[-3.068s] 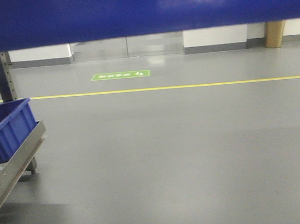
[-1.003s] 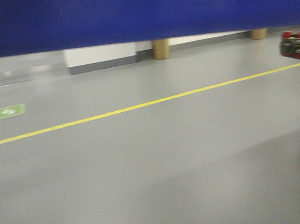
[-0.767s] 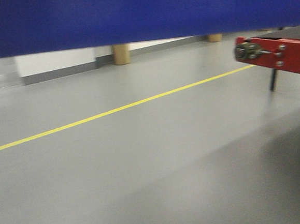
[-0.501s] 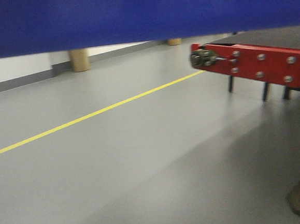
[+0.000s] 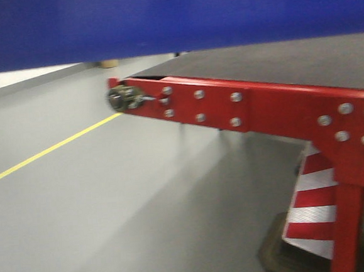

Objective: Move blue bin to conveyor side
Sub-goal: 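Carry the blue bin with both grippers to the red conveyor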

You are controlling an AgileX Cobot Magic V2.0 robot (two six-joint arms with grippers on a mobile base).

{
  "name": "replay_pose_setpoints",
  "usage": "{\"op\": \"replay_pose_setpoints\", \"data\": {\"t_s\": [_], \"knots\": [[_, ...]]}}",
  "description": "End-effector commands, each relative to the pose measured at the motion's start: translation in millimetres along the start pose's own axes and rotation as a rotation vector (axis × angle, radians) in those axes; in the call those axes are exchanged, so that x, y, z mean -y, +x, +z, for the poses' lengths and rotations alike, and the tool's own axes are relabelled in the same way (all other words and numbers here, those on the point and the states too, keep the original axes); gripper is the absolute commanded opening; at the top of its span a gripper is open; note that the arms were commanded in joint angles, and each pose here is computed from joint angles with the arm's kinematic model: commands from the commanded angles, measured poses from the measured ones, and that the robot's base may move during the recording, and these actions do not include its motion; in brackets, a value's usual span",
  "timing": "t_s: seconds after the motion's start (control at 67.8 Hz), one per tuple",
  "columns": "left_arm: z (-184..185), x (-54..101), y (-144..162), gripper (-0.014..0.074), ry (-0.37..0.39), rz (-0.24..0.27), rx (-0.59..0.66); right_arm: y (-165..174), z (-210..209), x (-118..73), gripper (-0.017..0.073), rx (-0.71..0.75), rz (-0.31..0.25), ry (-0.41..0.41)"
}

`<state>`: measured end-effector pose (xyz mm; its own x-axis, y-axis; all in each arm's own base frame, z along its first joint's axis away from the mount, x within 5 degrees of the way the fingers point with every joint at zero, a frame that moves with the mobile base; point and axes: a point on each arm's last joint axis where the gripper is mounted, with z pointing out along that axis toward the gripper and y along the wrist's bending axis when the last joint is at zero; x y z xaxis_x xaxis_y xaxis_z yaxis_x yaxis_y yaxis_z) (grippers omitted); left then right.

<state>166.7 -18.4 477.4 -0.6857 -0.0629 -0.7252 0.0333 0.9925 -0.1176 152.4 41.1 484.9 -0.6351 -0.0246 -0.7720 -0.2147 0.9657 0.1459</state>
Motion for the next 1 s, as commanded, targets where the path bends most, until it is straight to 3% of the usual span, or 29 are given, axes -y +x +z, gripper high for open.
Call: {"op": "replay_pose_setpoints", "data": {"t_s": [0.0,0.664,0.988], "knots": [[-10.7,-4.4,-7.6,-0.0009,-0.045,0.021,0.113,-8.8,-12.1,4.3,-0.0076,0.128,-0.048,0.056],[-9.3,-5.9,-8.3,-0.0009,-0.063,0.026,0.111,-9.1,-12.8,4.2,-0.0076,0.135,-0.049,0.056],[-9.1,-5.0,-15.4,-0.0009,-0.055,0.029,0.183,-9.1,-12.8,4.2,-0.0076,0.135,-0.049,0.056]]}}
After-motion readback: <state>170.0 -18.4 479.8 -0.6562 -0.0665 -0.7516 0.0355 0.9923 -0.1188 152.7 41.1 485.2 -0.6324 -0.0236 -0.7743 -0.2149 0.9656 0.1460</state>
